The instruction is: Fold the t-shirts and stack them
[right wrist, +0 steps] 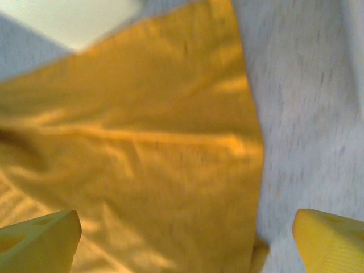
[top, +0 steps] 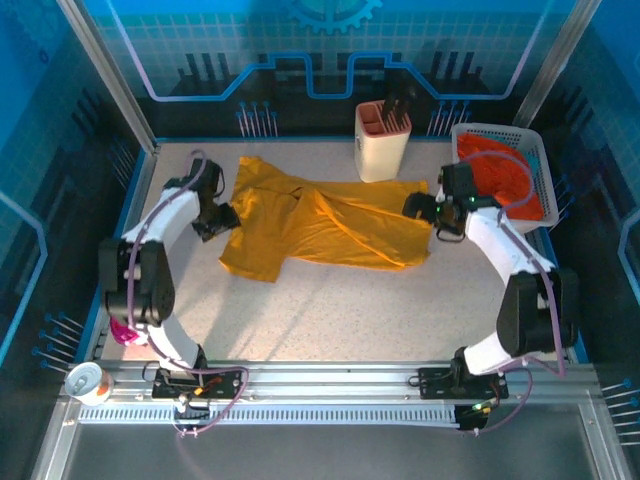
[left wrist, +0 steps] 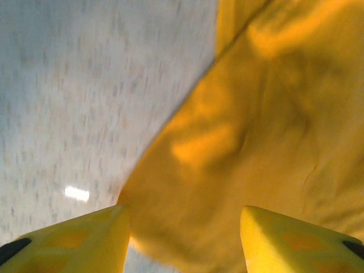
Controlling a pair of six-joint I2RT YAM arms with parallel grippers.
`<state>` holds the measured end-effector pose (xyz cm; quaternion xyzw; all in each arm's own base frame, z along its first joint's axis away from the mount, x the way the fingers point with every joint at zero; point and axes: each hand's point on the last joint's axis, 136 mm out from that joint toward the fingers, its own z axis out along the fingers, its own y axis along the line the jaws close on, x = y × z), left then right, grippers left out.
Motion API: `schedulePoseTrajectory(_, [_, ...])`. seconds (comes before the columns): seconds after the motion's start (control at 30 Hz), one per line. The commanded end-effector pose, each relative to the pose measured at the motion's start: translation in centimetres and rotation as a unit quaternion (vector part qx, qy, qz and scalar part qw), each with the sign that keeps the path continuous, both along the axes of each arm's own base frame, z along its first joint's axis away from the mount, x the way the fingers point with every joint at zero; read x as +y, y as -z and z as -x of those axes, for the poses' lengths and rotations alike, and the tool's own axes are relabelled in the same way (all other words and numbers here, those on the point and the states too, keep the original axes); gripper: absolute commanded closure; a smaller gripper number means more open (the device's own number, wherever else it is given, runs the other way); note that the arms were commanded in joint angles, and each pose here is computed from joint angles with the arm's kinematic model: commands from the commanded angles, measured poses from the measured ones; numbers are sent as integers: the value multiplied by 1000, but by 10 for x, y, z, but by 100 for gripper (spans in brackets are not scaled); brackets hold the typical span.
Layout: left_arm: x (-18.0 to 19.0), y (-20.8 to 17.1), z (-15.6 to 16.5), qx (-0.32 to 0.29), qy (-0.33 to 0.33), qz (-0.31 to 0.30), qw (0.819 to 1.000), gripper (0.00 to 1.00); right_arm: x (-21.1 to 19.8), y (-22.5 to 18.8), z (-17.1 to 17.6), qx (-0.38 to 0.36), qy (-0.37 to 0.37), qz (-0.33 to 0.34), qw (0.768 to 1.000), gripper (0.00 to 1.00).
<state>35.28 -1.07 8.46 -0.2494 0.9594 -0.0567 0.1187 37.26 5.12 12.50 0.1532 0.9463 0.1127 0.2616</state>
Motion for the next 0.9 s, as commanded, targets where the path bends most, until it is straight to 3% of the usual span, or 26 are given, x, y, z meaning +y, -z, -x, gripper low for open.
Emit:
schedulePoseTrajectory(0.0, [-18,24,40,25,-11,33,999,46,15,19,30,27,-2,-39,999,4])
schedulePoseTrajectory(0.2, [-23,60,71,57,-29,35,997,44,19,45,66,50,-8,-34,998,5])
schedulePoseTrajectory(0.47, [-22,80,45,25,-47,33,998,46,15,60,83,69,7,-38,997,5])
schedulePoseTrajectory(0.63, [-19,82,38,22,-42,25,999,66,7,67,79,71,14,-22,997,14])
schedulePoseTrajectory(0.77, [-17,78,42,27,-35,15,999,98,5,67,64,71,3,-3,997,20])
schedulePoseTrajectory(0.87, [-15,70,53,33,-30,9,999,100,1,69,53,77,0,17,997,20])
